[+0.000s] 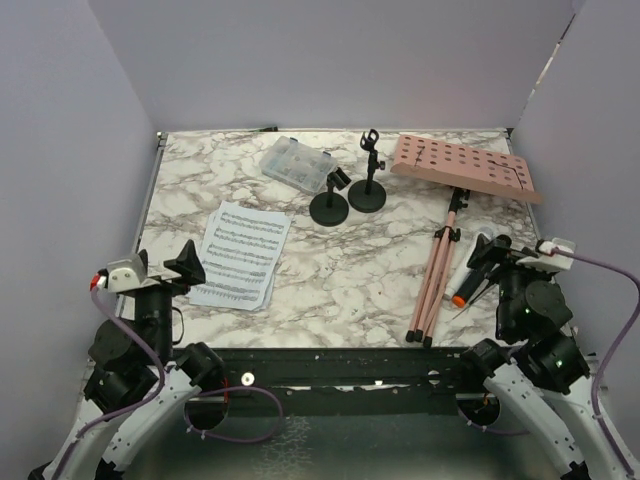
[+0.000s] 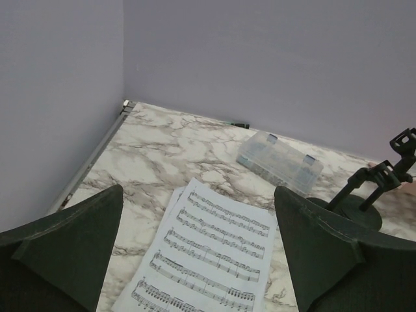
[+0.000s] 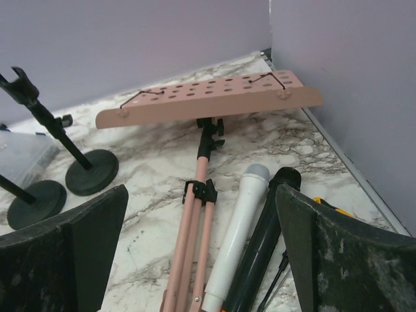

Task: Pack up the instrument practice props

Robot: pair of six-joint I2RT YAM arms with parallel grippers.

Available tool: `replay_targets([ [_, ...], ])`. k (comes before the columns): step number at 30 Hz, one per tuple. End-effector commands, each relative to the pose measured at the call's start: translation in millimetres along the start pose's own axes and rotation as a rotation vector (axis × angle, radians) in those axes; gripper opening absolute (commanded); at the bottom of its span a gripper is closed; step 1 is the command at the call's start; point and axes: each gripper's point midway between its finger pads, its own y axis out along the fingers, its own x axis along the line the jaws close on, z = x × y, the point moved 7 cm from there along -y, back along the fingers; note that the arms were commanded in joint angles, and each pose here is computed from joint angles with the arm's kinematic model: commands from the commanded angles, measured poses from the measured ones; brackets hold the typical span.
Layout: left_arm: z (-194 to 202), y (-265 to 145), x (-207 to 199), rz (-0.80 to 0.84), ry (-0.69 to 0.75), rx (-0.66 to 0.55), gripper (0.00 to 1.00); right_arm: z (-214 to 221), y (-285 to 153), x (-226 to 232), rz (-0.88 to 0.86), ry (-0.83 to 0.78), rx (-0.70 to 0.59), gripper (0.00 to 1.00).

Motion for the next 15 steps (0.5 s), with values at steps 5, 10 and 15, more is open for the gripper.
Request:
replay_targets([
  [5,7,-14,5,0.031,-0.114,0.039,0.99,2,-27,-20,-0.072,0.102,-0.096,1.00],
  [10,12,-14,2,0.046,-0.109,0.057,0.99,13,-32,-25,-0.043,0.276,-0.098,1.00],
  [15,13,-15,1,0.061,-0.110,0.063,0.99,23,-32,-29,0.026,0.352,-0.064,1.00],
])
